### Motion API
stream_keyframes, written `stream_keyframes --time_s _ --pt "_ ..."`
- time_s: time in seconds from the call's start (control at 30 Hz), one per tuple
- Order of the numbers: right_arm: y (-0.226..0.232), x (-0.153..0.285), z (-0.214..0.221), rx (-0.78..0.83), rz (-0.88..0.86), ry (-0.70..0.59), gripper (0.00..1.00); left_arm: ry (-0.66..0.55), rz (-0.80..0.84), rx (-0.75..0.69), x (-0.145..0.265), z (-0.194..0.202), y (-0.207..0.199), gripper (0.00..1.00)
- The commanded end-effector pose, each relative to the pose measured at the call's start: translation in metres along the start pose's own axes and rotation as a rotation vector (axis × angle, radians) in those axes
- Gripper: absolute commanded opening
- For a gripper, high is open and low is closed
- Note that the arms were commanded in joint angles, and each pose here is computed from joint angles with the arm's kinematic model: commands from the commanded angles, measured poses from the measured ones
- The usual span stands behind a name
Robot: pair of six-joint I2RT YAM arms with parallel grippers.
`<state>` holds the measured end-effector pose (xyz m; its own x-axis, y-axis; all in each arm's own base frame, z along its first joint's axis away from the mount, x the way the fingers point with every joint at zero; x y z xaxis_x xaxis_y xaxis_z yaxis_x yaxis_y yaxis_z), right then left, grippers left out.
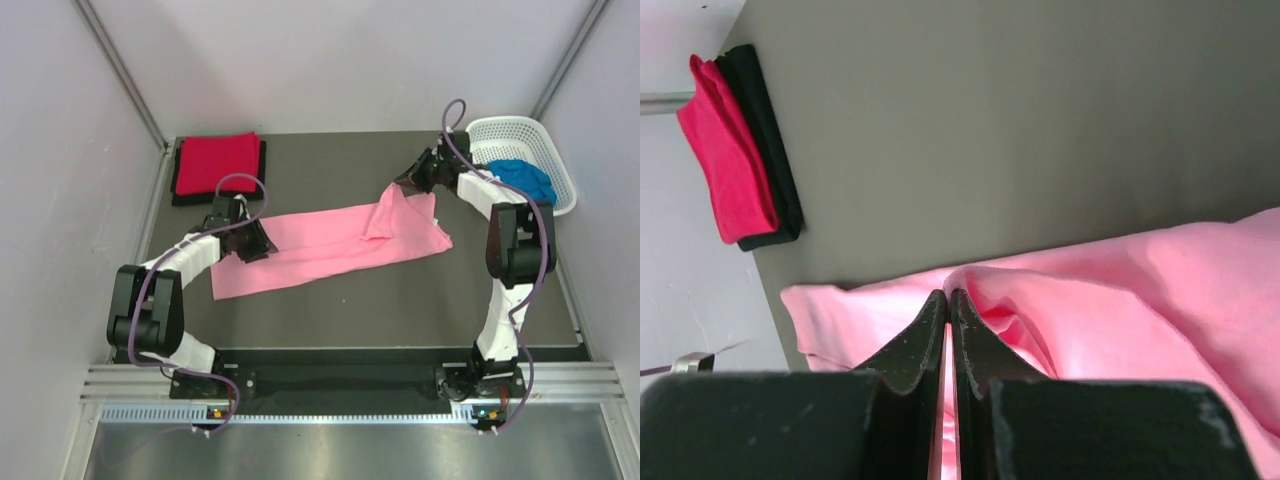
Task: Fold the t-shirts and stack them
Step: Fold the tshirt
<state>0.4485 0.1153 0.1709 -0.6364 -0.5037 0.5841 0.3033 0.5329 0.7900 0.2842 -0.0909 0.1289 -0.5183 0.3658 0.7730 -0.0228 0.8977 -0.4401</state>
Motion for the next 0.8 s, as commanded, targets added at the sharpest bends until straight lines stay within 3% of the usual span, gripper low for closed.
stream_keyframes --time_s 0.0,0.17,0.3,0.37,0.47,0.77 --pt "0.018 0.001 -0.011 0.031 -0.051 -0.048 0.0 -0.028 -0.106 0.01 -0.003 -0.001 0.011 0.41" --pt "0.007 -0.005 -0.012 0.041 -0.004 -0.03 0.06 -0.096 0.058 -0.028 0.007 -0.014 -0.01 0.41" --pt "0.003 0.0 -0.013 0.093 0.065 -0.011 0.3 -0.053 0.057 -0.058 0.009 -0.025 -0.017 0.41" --pt "0.006 0.01 -0.014 0.125 0.103 -0.042 0.36 -0.052 0.052 -0.058 0.009 -0.026 -0.016 0.41" --pt "0.004 0.026 -0.008 0.126 0.166 -0.071 0.38 -0.05 0.082 -0.045 0.007 -0.024 -0.018 0.41" --pt "-0.027 0.032 0.051 0.039 0.215 0.025 0.38 -0.021 0.187 -0.025 0.002 -0.017 -0.023 0.41"
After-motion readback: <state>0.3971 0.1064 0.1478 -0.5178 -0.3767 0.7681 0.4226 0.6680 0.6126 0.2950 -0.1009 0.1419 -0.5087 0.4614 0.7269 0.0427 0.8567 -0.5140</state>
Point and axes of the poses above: each gripper's point midway between its finger pads, its own x axis back along the fingers, its own y axis along the line the jaws close on, z = x × y, the point moved 9 cm from there along x, back along the fingers, and after that the axes turned 12 degrees about -x, right-handed, at the moved point
